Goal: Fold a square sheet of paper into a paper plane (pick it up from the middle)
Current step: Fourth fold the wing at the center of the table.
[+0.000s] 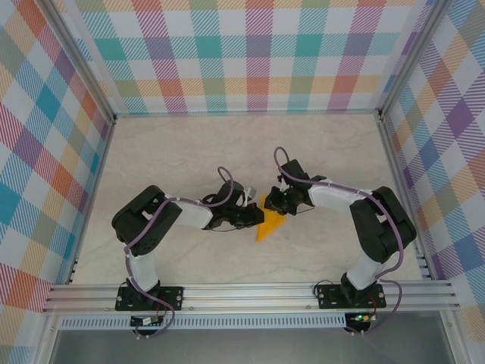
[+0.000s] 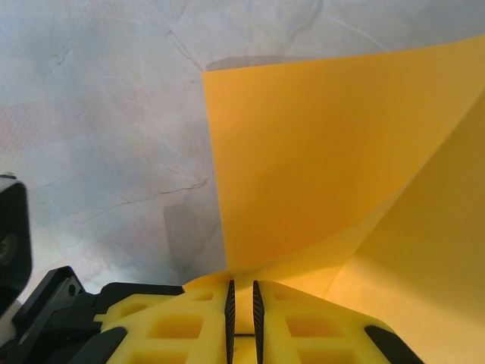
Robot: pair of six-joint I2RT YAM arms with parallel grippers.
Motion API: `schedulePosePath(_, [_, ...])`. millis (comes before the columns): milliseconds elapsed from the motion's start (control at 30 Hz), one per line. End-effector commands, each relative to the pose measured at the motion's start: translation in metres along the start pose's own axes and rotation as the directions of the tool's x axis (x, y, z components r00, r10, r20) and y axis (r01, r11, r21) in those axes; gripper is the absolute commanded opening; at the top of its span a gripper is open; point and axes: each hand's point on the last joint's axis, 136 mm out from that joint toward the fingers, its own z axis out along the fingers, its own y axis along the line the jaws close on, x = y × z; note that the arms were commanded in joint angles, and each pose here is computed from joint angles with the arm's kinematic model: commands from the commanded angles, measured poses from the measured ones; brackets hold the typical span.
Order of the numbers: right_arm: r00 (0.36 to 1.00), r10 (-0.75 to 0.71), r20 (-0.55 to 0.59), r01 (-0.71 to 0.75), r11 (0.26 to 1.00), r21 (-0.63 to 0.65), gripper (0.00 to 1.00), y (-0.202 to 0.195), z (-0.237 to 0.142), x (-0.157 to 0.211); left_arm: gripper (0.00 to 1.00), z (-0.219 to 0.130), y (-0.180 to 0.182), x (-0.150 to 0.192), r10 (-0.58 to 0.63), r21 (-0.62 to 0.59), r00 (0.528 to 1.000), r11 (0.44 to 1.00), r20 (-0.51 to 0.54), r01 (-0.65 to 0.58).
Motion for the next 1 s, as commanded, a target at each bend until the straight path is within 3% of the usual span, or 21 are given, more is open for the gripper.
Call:
schedulePosePath(0, [0.999,0.028,-0.02,-0.028,1.0,0.003,0.16,-0.009,0.008,0.003,0.07,0.002,0.005,0.0,-0.009,-0.014,1.0,1.0,-0.026,0.009])
schedulePosePath(633, [0.995,0.087,-0.038,-0.085,0.995,0.053,0.15,-0.033,0.022,0.011,0.07,0.004,0.011,0.0,-0.026,-0.043,0.999,0.999,-0.034,0.024])
schedulePosePath(867, [0.993,0.11,-0.041,-0.105,0.989,0.106,0.15,-0.044,0.022,0.015,0.21,-0.017,-0.008,-0.006,0.003,-0.024,1.0,1.0,0.006,-0.003])
schedulePosePath(967, [0.992,0.116,-0.043,-0.11,0.987,0.119,0.15,-0.047,0.022,0.015,0.26,-0.033,-0.01,-0.01,0.026,-0.068,0.998,0.997,0.051,-0.023])
